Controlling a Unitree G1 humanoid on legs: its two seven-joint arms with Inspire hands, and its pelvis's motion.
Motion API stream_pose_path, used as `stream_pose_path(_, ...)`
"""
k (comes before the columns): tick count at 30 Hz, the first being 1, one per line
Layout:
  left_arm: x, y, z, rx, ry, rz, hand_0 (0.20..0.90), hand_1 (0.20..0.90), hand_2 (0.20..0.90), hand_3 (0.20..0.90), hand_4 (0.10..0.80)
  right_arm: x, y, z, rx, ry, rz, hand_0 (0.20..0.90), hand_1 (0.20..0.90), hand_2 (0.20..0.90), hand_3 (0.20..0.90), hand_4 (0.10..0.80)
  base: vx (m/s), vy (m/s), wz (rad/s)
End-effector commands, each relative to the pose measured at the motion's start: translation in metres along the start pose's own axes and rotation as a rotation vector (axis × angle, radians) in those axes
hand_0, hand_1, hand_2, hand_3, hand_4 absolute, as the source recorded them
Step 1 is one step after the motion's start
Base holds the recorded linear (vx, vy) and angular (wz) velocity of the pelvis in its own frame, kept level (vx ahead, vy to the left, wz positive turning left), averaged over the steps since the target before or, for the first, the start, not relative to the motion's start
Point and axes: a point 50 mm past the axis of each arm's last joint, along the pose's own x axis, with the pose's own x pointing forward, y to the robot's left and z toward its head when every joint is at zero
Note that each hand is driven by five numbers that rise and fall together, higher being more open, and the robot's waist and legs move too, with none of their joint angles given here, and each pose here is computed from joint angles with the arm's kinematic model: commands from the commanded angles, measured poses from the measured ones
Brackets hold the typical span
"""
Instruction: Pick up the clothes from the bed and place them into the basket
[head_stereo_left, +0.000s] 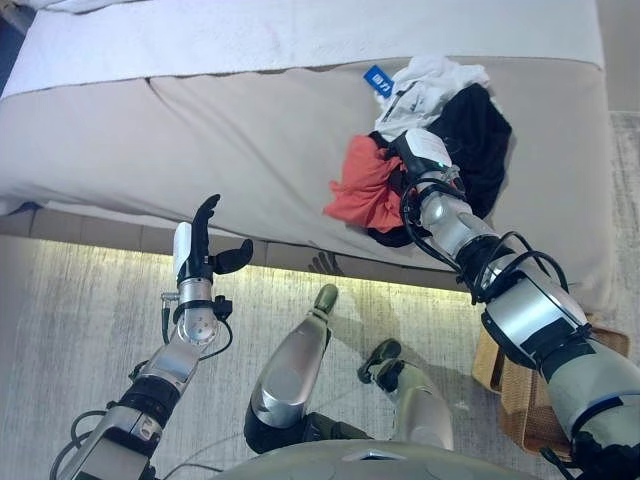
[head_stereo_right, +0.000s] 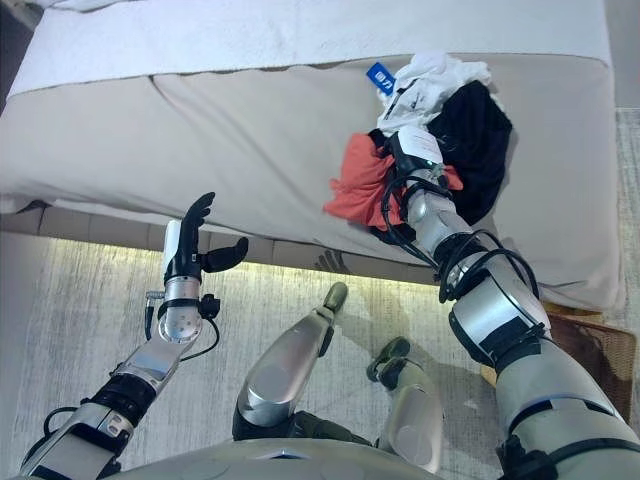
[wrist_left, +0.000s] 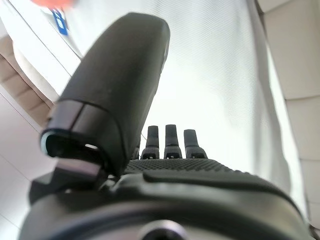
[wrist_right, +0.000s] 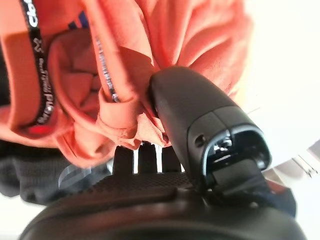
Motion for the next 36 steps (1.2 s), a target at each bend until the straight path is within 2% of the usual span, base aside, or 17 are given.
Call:
stream_pose_path(1, 0.000, 0.012, 0.001, 0.042, -0.042, 0.025, 0.900, 0.900, 0.900, 0.900, 0.800, 0.008, -0.044, 0.020, 0.057, -0.109, -0.171, 0.300, 0.300, 0.300, 0.200, 0.100, 0.119, 0.014, -0.11)
stream_pose_path(6, -0.002, 0.011, -0.004, 0.049, -0.021, 0.017, 0.900, 0.900, 0.900, 0.900, 0.800, 0.005, -0.054, 0.014, 0.091, -0.087, -0.214, 0.300, 0.300, 0.300, 0.200, 0.100, 0.077, 0.016, -0.10)
stream_pose_path(17, -0.008, 0.007, -0.017, 0.066, 0.027, -0.009, 0.900, 0.900, 0.900, 0.900, 0.800, -0.005, -0.116, 0.000, 0.329, -0.101, -0.431, 0.300, 0.300, 0.300, 0.200, 0.100, 0.028, 0.019, -0.09)
stream_pose_path(25, -0.014, 0.004, -0.024, 0.055, 0.033, -0.028, 0.900, 0.900, 0.900, 0.900, 0.800, -0.022, -0.151, -0.038, 0.315, -0.053, -0.517, 0.300, 0.300, 0.300, 0.200, 0.100, 0.024, 0.000, -0.23)
stream_pose_path(30, -0.015, 0.006, -0.029, 0.061, 0.043, -0.028, 0.900, 0.900, 0.900, 0.900, 0.800, -0.037, -0.151, -0.073, 0.288, 0.032, -0.489, 0.300, 0.300, 0.300, 0.200, 0.100, 0.020, -0.020, -0.39)
stream_pose_path(36, -0.014, 0.002, -0.027, 0.064, 0.039, -0.049, 0.900, 0.900, 0.900, 0.900, 0.800, -0.058, -0.132, -0.115, 0.274, 0.157, -0.444, 0.300, 0.300, 0.300, 0.200, 0.100, 0.035, -0.032, -0.36)
